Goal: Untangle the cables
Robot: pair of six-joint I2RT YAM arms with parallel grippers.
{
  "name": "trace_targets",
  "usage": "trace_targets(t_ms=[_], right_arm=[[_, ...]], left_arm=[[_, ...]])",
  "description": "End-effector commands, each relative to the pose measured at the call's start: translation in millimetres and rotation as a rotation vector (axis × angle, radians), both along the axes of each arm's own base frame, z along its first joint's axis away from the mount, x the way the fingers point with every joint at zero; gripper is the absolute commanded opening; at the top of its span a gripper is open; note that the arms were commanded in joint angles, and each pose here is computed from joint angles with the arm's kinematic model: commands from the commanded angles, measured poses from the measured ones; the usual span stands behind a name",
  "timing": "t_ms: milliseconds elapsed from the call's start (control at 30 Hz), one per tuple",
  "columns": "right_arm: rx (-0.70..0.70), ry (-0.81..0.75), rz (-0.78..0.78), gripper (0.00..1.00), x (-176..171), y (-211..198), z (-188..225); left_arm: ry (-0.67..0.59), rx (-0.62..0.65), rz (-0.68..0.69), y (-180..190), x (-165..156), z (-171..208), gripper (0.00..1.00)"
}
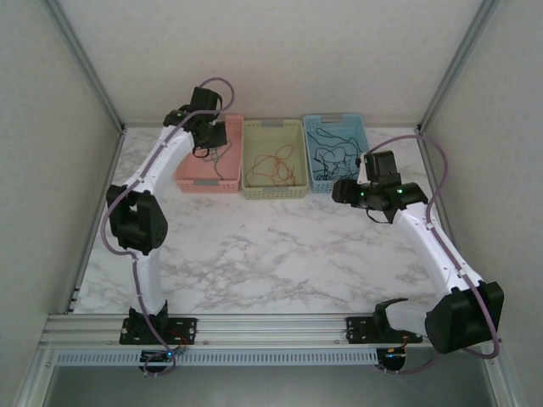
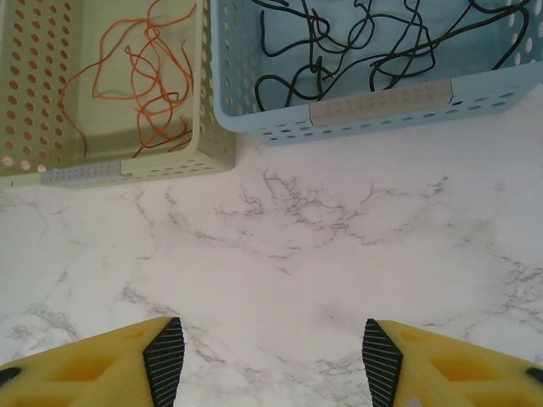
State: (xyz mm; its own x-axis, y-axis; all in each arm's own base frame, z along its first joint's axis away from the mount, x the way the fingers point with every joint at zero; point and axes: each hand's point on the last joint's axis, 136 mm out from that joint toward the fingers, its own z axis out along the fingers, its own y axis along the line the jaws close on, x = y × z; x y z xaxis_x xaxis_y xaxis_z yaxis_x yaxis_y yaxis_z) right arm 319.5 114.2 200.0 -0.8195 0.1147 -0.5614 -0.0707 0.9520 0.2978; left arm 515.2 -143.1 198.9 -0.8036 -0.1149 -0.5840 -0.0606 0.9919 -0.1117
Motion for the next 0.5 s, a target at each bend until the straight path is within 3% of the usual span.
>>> trace_targets(t_ms=[0,100,167,300,467], right_arm=[[0.01,-0.011,0.019,0.61,-5,3,6],[0.009,-0.011,0.02,0.61,-5,3,7],[0.011,-0.012,0.02,0.61,-6,3,8],[0.01,-0.015,0.021,0.61,-6,3,9],[0.01,-0.026,0.017,0.61,-6,2,11]], left_arm=[[0.041,0.023,0.024,10,7,-16,0.24],[0.044,0.027,0.03,11,12,-20,0.6],[0.022,0.035,0.041,14,13,-11,0.74],[-0.058,0.029,0.053,20,5,28,0.77],[-0.264,-0.052,0.073,32,-34,97,0.77]])
